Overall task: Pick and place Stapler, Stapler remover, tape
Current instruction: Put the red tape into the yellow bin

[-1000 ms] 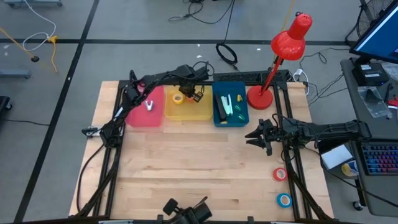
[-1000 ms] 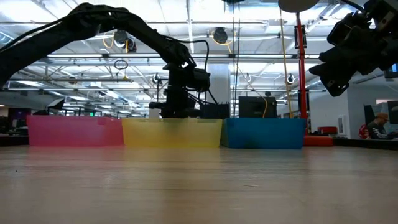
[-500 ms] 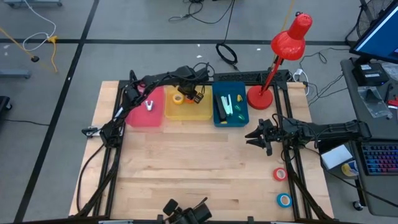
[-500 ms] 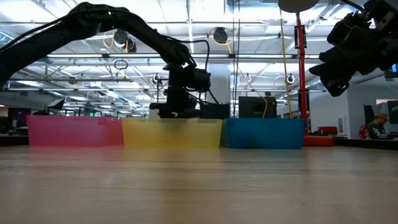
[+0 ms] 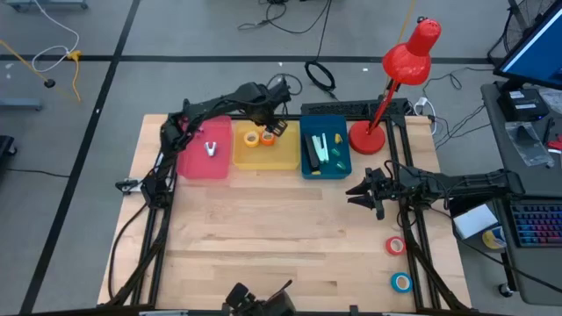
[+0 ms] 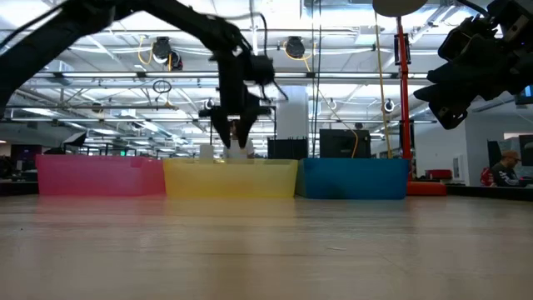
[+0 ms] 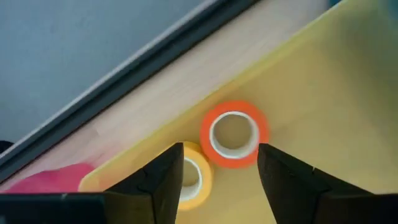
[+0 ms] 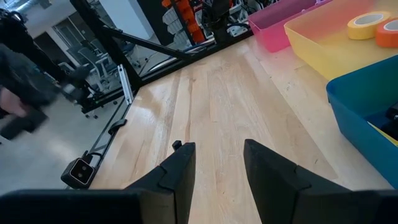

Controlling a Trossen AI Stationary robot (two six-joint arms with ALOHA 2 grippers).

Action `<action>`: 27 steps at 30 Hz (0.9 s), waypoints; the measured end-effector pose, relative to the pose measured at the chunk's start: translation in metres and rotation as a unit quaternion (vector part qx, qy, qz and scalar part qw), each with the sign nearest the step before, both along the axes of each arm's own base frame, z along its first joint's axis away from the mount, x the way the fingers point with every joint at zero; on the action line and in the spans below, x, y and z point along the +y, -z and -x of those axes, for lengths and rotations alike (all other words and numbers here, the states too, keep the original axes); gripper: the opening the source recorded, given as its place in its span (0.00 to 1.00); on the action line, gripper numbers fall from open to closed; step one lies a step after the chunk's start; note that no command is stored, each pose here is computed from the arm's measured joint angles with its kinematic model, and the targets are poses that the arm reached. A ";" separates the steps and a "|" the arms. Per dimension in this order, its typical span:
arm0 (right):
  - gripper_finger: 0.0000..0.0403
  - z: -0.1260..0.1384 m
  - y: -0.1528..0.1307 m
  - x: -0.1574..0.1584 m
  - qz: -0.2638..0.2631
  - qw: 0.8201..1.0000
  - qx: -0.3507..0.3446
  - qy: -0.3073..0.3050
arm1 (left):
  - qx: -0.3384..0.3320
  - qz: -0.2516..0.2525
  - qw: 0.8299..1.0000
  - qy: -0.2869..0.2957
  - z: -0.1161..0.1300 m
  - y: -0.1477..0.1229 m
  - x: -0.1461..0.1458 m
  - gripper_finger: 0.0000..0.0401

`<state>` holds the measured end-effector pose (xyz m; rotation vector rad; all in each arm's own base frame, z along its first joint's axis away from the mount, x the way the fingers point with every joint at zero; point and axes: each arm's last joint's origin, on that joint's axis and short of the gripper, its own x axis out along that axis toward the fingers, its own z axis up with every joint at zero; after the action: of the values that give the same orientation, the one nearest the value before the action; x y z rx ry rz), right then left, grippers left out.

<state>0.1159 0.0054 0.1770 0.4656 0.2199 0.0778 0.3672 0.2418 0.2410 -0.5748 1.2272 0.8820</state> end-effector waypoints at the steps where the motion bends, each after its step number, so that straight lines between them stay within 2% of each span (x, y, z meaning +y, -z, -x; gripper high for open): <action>1: 0.32 0.000 0.000 0.000 0.000 1.000 0.000 0.000 | -0.014 -0.003 1.000 -0.003 0.002 -0.010 -0.003 0.52; 7: 0.32 0.000 -0.001 0.000 0.000 1.000 -0.007 0.000 | -0.120 -0.016 0.993 -0.018 0.016 -0.079 -0.037 0.51; 15: 0.32 -0.001 -0.008 0.000 -0.001 0.999 -0.042 0.000 | -0.221 -0.036 0.973 0.053 0.037 -0.154 -0.116 0.51; 21: 0.32 -0.002 -0.016 0.000 -0.002 0.997 -0.082 -0.001 | -0.271 -0.036 0.955 0.115 0.055 -0.187 -0.175 0.50; 27: 0.32 -0.001 -0.017 0.003 0.008 0.995 -0.092 -0.045 | -0.279 -0.064 0.948 0.139 0.059 -0.196 -0.223 0.51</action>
<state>0.1173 0.0080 0.1942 0.4296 0.0611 0.2060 0.3079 0.0185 0.4374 -0.4865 0.7054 0.5032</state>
